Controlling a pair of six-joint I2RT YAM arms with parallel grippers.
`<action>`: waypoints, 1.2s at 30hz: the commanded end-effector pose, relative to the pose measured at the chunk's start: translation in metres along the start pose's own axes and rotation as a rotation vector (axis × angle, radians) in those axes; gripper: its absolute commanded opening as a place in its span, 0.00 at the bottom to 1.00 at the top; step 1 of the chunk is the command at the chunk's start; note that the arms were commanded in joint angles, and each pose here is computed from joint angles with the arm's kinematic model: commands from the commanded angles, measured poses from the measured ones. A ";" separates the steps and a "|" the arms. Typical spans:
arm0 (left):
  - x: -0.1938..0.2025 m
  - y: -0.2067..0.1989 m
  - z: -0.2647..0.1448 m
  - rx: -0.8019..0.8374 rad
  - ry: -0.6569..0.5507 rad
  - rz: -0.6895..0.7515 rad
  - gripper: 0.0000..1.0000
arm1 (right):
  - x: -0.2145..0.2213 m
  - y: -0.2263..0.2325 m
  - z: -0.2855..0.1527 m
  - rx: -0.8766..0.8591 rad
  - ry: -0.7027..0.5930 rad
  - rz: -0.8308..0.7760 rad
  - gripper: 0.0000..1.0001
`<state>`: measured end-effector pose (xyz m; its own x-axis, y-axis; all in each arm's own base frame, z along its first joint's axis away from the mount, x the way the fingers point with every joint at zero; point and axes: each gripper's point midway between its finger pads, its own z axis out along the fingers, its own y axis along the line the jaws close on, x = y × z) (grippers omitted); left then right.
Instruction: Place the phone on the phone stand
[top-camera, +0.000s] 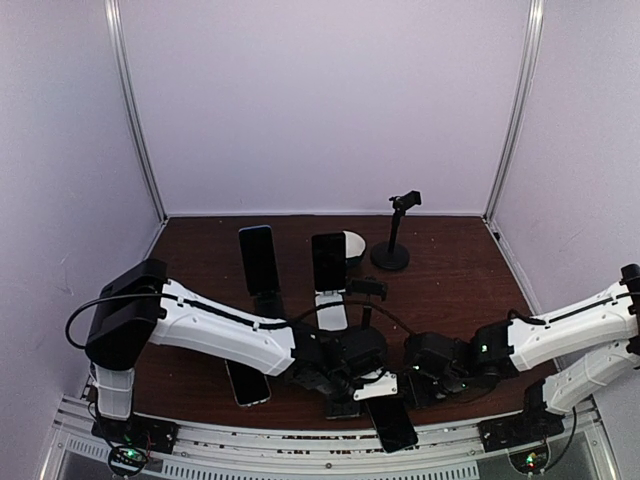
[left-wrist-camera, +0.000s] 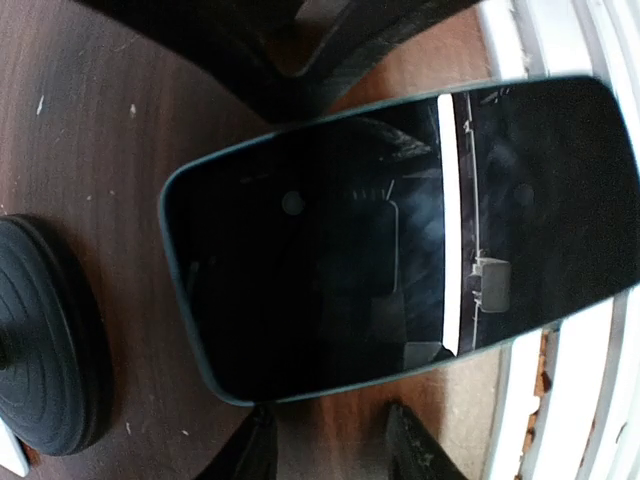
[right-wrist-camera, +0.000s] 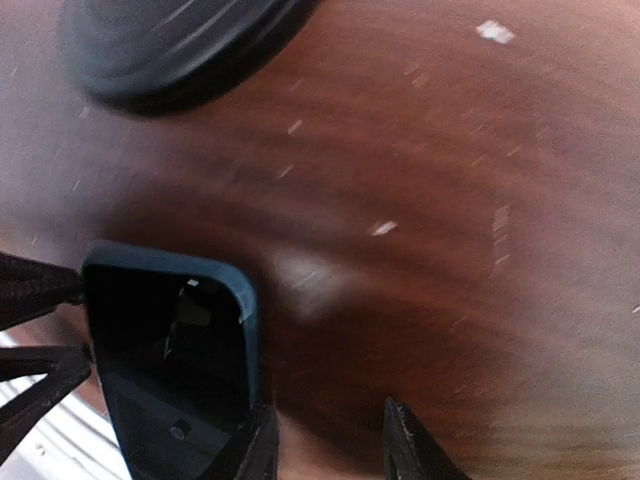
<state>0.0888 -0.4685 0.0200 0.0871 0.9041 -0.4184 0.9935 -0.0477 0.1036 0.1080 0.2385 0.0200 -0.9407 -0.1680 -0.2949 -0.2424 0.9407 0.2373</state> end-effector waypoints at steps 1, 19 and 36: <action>-0.037 0.025 -0.005 -0.079 -0.122 -0.038 0.41 | -0.019 -0.007 -0.005 0.046 -0.048 -0.018 0.38; 0.025 0.111 -0.194 -0.661 -0.270 -0.409 0.98 | 0.010 0.032 -0.060 0.013 0.060 -0.024 1.00; 0.041 0.125 -0.206 -0.660 -0.265 -0.360 0.98 | 0.037 0.034 -0.003 0.255 0.281 -0.145 1.00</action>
<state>0.2030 -0.3489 0.2026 -0.1573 0.6752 -0.7207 0.7085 0.5855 0.3939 0.0689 0.2830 0.0278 -0.9407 -0.3314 -0.0724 -0.3344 0.9418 0.0346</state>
